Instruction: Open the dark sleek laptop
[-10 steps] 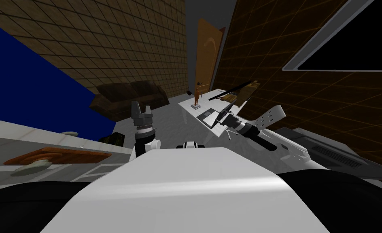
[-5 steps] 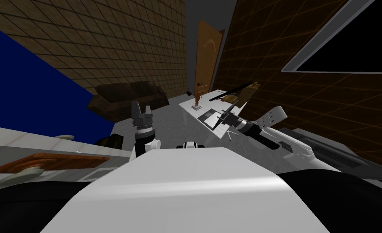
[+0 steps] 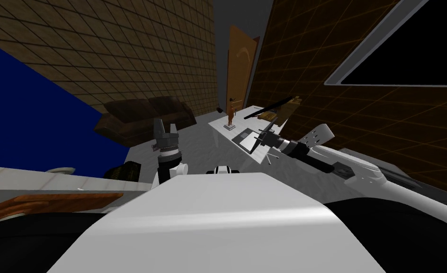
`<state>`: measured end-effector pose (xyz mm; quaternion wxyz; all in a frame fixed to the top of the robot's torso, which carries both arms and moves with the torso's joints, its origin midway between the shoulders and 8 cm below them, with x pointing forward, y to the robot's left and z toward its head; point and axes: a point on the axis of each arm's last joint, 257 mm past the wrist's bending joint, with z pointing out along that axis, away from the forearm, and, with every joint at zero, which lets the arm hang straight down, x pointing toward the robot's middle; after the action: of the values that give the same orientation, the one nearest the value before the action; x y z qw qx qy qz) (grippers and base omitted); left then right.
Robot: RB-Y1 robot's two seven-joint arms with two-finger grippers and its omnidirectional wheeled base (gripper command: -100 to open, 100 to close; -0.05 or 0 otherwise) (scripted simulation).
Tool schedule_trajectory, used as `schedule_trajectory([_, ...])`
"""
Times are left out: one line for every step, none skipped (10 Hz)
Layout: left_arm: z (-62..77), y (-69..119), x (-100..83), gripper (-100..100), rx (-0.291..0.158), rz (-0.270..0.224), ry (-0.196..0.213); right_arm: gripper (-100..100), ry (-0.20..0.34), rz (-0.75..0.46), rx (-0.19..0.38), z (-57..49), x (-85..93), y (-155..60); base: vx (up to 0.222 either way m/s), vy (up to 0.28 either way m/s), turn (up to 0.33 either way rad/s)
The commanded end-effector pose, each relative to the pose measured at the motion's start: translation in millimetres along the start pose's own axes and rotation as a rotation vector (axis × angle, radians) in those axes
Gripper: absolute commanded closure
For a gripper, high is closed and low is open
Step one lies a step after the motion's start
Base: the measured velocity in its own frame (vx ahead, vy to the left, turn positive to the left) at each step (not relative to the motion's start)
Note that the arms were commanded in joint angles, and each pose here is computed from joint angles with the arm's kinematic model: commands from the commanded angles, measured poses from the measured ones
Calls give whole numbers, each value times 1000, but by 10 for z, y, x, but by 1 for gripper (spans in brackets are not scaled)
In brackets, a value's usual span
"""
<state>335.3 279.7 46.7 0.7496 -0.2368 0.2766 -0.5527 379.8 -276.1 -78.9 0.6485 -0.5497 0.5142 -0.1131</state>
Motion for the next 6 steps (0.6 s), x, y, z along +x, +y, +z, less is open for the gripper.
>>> schedule_trajectory([0, 0, 0, 0, 0, 0, 0, 100, 29, 7, -56, -7, 20, 61, 68, 41, -52])
schedule_trajectory([0, 0, 0, 0, 0, 0, 0, 100, 27, -7, -74, 5, 9, 76, 55, 31, -38])
schedule_trajectory([0, 0, 0, 0, 0, 0, 0, 100, 42, 3, -94, 8, 8, 90, 47, 33, -51])
schedule_trajectory([0, 0, 0, 0, 0, 0, 0, 100, 41, -10, -112, 20, -3, 106, 43, 34, -32])
schedule_trajectory([0, 0, 0, 0, 0, 0, 0, 100, 55, -1, -135, 28, -9, 128, 62, 45, -61])
schedule_trajectory([0, 0, 0, 0, 0, 0, 0, 100, 54, -12, -151, 39, -18, 143, 54, 45, -41])
